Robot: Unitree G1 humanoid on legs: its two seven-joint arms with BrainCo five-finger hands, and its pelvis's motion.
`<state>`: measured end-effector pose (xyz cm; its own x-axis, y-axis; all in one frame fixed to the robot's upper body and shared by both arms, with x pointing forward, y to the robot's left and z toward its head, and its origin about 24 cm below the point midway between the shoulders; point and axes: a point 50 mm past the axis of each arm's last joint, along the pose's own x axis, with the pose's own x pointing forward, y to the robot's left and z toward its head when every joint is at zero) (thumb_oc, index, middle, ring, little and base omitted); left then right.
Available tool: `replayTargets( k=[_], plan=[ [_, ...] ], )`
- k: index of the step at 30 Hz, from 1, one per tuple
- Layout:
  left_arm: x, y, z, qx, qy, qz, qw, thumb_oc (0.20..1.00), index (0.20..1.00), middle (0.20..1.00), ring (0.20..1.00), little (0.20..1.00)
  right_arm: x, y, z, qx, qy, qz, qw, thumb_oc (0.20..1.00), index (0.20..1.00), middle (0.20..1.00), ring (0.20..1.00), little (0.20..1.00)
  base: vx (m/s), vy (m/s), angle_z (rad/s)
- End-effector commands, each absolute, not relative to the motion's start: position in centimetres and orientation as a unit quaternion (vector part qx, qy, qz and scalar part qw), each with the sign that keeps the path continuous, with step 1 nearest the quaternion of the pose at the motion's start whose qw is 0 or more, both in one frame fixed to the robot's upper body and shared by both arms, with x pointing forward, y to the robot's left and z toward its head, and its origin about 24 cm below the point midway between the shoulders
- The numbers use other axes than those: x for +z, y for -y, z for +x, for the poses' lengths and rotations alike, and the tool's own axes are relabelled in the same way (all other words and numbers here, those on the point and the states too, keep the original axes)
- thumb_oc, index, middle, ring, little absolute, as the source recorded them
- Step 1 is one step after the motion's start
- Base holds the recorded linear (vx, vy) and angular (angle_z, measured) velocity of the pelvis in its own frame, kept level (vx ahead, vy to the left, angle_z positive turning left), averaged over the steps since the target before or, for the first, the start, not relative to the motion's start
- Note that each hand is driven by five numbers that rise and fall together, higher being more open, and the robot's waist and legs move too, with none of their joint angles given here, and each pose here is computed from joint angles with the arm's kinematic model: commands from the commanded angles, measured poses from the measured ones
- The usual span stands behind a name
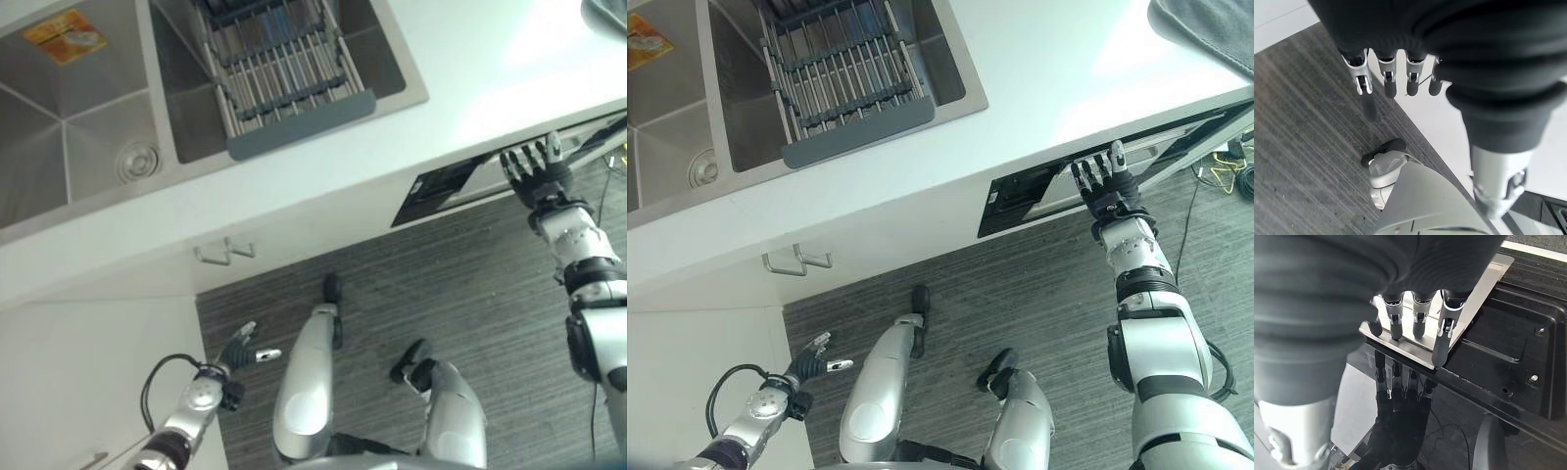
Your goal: Place the dishes in the dishwasher.
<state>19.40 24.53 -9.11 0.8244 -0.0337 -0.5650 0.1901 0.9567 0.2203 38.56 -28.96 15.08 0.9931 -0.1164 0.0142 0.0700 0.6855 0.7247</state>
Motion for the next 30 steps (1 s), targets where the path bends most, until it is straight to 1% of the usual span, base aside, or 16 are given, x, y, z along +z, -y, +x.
replayTargets(
  k=[1,5,8,11,14,15,16,17,19,21,24,25,26,27,28,30],
  plan=[
    [-8.6,-25.5,19.4,-0.058,-0.282,0.131,0.949,1.0,1.0,1.0,1.0,1.0,20.3,20.2,41.2,0.143,0.071,0.413,0.897,1.0,1.0,1.0,1.0,1.0,-0.12,-0.086,0.02],
    [-9.6,-25.1,18.8,-0.053,-0.31,0.095,0.945,1.0,1.0,1.0,1.0,1.0,14.5,20.2,40.0,0.122,0.012,0.44,0.89,1.0,1.0,1.0,1.0,1.0,-0.09,-0.062,0.01],
    [-10.6,-24.9,17.9,-0.044,-0.34,0.076,0.936,1.0,1.0,1.0,1.0,1.0,9.1,20.4,38.0,0.113,-0.029,0.477,0.871,1.0,1.0,1.0,1.0,1.0,-0.09,-0.055,-0.02],
    [-12.1,-24.2,16.1,-0.033,-0.377,0.025,0.925,1.0,1.0,1.0,1.0,1.0,2.0,20.8,33.6,0.085,-0.081,0.522,0.845,1.0,1.0,1.0,1.0,1.0,-0.08,-0.036,-0.02],
    [-12.9,-23.5,14.5,-0.041,-0.393,-0.005,0.919,1.0,1.0,1.0,1.0,1.0,-1.7,21.7,29.9,0.047,-0.07,0.58,0.81,1.0,1.0,1.0,1.0,1.0,-0.1,-0.022,-0.2],
    [-13.3,-23.1,13.4,-0.041,-0.404,-0.025,0.914,1.0,1.0,1.0,1.0,1.0,-3.2,22.3,28.0,0.033,-0.072,0.588,0.805,1.0,1.0,1.0,1.0,1.0,-0.12,-0.004,-0.34],
    [-13.4,-23.0,13.2,-0.039,-0.407,-0.027,0.912,1.0,1.0,1.0,1.0,1.0,-3.5,22.4,27.7,0.033,-0.073,0.589,0.804,1.0,1.0,1.0,1.0,1.0,-0.15,-0.02,-0.37],
    [-13.8,-23.1,12.2,-0.029,-0.42,-0.037,0.906,1.0,1.0,1.0,1.0,1.0,-4.5,22.6,26.3,0.031,-0.077,0.593,0.801,1.0,1.0,1.0,1.0,1.0,-0.13,-0.033,-0.29],
    [-14.6,-23.5,9.8,-0.003,-0.45,-0.075,0.89,1.0,1.0,1.0,1.0,1.0,-7.0,23.0,22.9,0.009,-0.112,0.59,0.8,1.0,1.0,1.0,1.0,1.0,-0.12,-0.052,-0.27],
    [-14.8,-23.5,9.3,0.005,-0.46,-0.088,0.883,1.0,1.0,1.0,1.0,1.0,-8.1,23.1,21.6,-0.01,-0.129,0.597,0.792,1.0,1.0,1.0,1.0,1.0,-0.06,-0.041,-0.09],
    [-15.5,-22.4,8.7,-0.01,-0.485,-0.103,0.868,1.0,1.0,1.0,1.0,1.0,-11.4,24.0,17.2,-0.082,-0.227,0.547,0.802,1.0,1.0,1.0,1.0,1.0,-0.07,-0.016,-0.05],
    [-15.6,-21.8,9.0,-0.024,-0.494,-0.104,0.863,1.0,1.0,1.0,1.0,1.0,-12.8,25.0,14.7,-0.122,-0.301,0.471,0.82,1.0,1.0,1.0,1.0,1.0,-0.07,0.014,-0.13],
    [-15.6,-21.7,9.0,-0.027,-0.495,-0.105,0.862,1.0,1.0,1.0,1.0,1.0,-13.1,25.2,14.2,-0.132,-0.324,0.443,0.825,1.0,1.0,1.0,1.0,1.0,-0.06,0.017,-0.1],
    [-15.7,-21.4,9.3,-0.034,-0.497,-0.104,0.861,1.0,1.0,1.0,1.0,1.0,-13.7,25.8,13.1,-0.144,-0.377,0.362,0.84,1.0,1.0,1.0,1.0,1.0,-0.05,0.003,-0.12],
    [-15.7,-21.1,9.6,-0.04,-0.499,-0.103,0.859,1.0,1.0,1.0,1.0,1.0,-14.0,26.1,12.3,-0.145,-0.412,0.309,0.845,1.0,1.0,1.0,1.0,1.0,-0.06,-0.011,-0.14],
    [-15.7,-20.8,10.1,-0.054,-0.504,-0.091,0.857,1.0,1.0,1.0,1.0,1.0,-14.8,26.2,10.4,-0.147,-0.481,0.229,0.834,1.0,1.0,1.0,1.0,1.0,-0.05,-0.035,-0.16]
  ],
)
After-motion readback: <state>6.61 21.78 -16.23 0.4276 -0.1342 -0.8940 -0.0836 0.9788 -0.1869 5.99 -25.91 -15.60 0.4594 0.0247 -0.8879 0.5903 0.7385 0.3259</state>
